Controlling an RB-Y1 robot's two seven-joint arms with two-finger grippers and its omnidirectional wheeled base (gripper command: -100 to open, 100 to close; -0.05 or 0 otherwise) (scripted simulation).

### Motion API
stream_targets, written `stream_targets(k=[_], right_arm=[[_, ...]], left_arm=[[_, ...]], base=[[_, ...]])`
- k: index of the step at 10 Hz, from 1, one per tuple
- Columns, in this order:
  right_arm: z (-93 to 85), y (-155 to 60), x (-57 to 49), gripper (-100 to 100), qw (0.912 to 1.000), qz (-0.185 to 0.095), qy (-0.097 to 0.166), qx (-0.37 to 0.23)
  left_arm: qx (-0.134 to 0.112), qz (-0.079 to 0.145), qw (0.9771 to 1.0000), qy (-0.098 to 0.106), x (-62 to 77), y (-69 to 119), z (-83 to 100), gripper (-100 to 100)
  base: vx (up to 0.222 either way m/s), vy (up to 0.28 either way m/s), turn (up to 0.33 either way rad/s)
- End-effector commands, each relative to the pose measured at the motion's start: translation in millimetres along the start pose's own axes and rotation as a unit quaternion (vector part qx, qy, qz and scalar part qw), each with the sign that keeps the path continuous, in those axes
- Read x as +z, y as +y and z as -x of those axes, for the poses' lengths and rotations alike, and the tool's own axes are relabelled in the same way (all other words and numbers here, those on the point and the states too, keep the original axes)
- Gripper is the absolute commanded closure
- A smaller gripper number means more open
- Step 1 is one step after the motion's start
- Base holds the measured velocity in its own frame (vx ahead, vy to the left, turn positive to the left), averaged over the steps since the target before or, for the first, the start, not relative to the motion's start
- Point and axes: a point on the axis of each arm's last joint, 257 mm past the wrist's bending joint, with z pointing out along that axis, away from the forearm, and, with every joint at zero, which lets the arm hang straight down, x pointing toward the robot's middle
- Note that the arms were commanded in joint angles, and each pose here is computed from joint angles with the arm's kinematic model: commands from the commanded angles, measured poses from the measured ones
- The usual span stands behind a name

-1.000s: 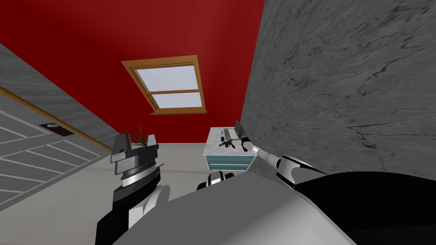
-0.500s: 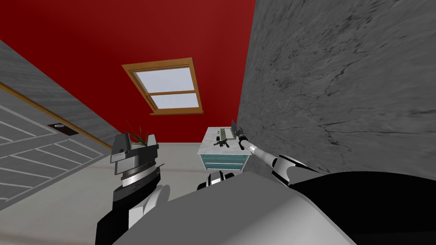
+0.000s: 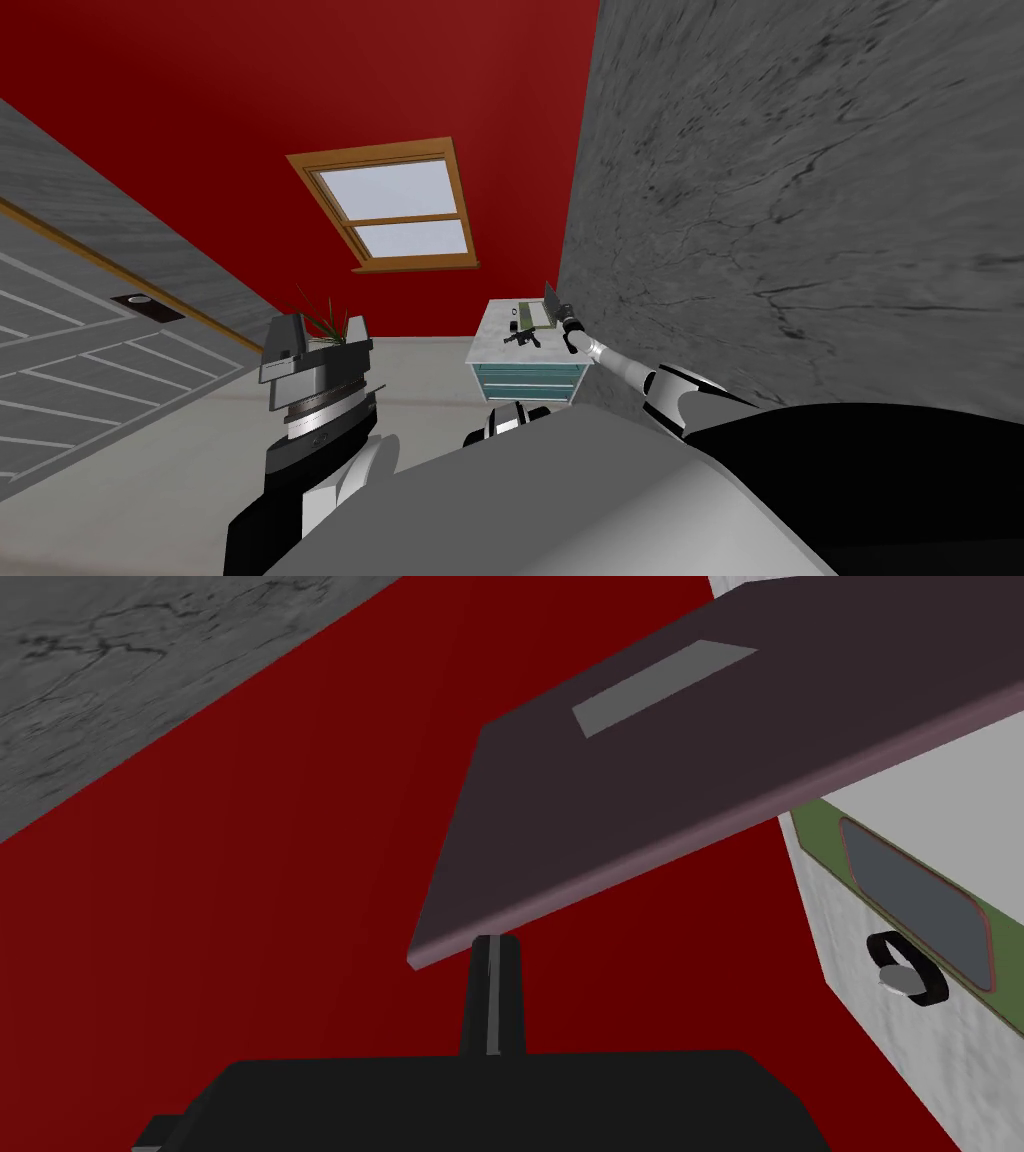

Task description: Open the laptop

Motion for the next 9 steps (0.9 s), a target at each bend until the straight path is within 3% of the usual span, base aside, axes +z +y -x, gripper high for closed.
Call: stream_targets(k=[1,3,4,5,9], right_arm=[[-14.0,-4.7,-4.9,100,0.9974,0.001,-0.005,-0.072],[-25.8,-8.6,-9.2,100,0.9915,0.003,-0.009,-0.129],[-22.8,-7.8,-8.0,100,0.9935,0.002,-0.008,-0.113],[-15.4,-5.8,-5.0,-100,0.9971,0.001,-0.005,-0.077],[1.4,-1.5,1.2,-100,1.0000,-0.001,0.000,0.007]], left_arm=[[0.000,0.000,1.0000,0.000,0.0,0.0,0.0,0],[0.000,0.000,1.0000,0.000,0.0,0.0,0.0,0],[0.000,0.000,1.0000,0.000,0.0,0.0,0.0,0],[0.000,0.000,1.0000,0.000,0.0,0.0,0.0,0],[0.000,0.000,1.0000,0.000,0.0,0.1,0.0,0]], base=[[0.081,0.212,-0.024],[0.055,0.188,-0.020],[0.035,0.082,-0.009],[-0.037,-0.062,0.028],[-0.069,-0.166,0.021]])
